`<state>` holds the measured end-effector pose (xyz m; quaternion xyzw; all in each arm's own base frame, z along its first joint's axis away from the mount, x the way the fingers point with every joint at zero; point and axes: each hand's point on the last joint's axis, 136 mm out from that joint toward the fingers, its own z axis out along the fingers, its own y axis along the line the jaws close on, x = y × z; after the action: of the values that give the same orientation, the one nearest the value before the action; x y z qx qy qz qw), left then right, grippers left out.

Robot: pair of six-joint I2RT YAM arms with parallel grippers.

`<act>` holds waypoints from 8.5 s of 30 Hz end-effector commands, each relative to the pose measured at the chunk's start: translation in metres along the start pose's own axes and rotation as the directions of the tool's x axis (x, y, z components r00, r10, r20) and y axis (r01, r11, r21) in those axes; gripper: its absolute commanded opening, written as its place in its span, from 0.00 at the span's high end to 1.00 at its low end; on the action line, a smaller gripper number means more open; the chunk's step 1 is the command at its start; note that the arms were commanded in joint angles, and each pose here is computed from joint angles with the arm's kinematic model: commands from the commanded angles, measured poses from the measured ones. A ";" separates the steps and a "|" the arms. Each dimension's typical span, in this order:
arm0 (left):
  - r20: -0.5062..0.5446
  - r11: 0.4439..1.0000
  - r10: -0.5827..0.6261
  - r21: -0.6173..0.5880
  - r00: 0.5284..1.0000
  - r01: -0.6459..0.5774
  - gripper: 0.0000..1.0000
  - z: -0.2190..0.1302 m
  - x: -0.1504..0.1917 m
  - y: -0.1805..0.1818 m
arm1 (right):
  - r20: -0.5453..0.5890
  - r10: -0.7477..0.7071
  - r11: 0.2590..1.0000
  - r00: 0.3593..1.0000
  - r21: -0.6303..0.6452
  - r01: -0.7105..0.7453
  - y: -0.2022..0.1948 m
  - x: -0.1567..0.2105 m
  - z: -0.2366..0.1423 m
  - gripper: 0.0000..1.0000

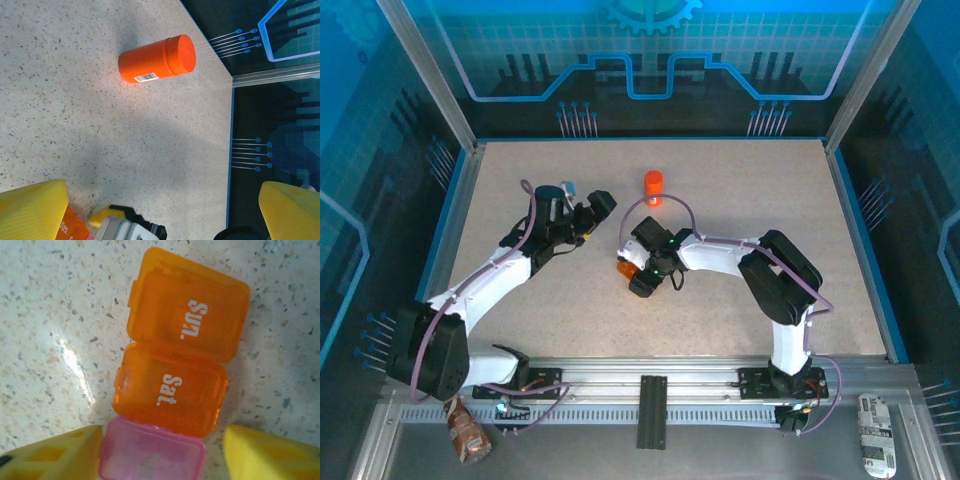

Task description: Sort the pills into containers

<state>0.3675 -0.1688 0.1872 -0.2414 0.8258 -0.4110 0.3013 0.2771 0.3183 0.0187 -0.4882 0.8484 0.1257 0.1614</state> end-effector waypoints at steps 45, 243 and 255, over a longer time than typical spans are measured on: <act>-0.210 0.965 0.212 -0.112 0.954 -0.239 0.01 0.005 0.027 0.020 | 0.179 0.693 0.712 0.699 -0.015 -0.702 -0.070 0.021 -0.098 0.21; -0.039 0.843 0.538 0.058 0.842 -0.535 0.01 0.002 -0.022 -0.017 | 0.404 0.550 0.813 0.731 -0.059 -0.579 -0.194 -0.133 -0.193 0.82; 0.009 0.567 0.803 0.296 0.595 -0.769 0.01 0.046 0.018 -0.097 | 0.460 0.603 0.789 0.651 -0.225 -0.572 -0.176 -0.096 -0.273 0.82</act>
<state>0.4061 -0.2236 0.2149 0.1322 0.8440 -0.3395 0.3936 0.4497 0.2077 0.2869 -0.1387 0.8928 0.2811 0.3236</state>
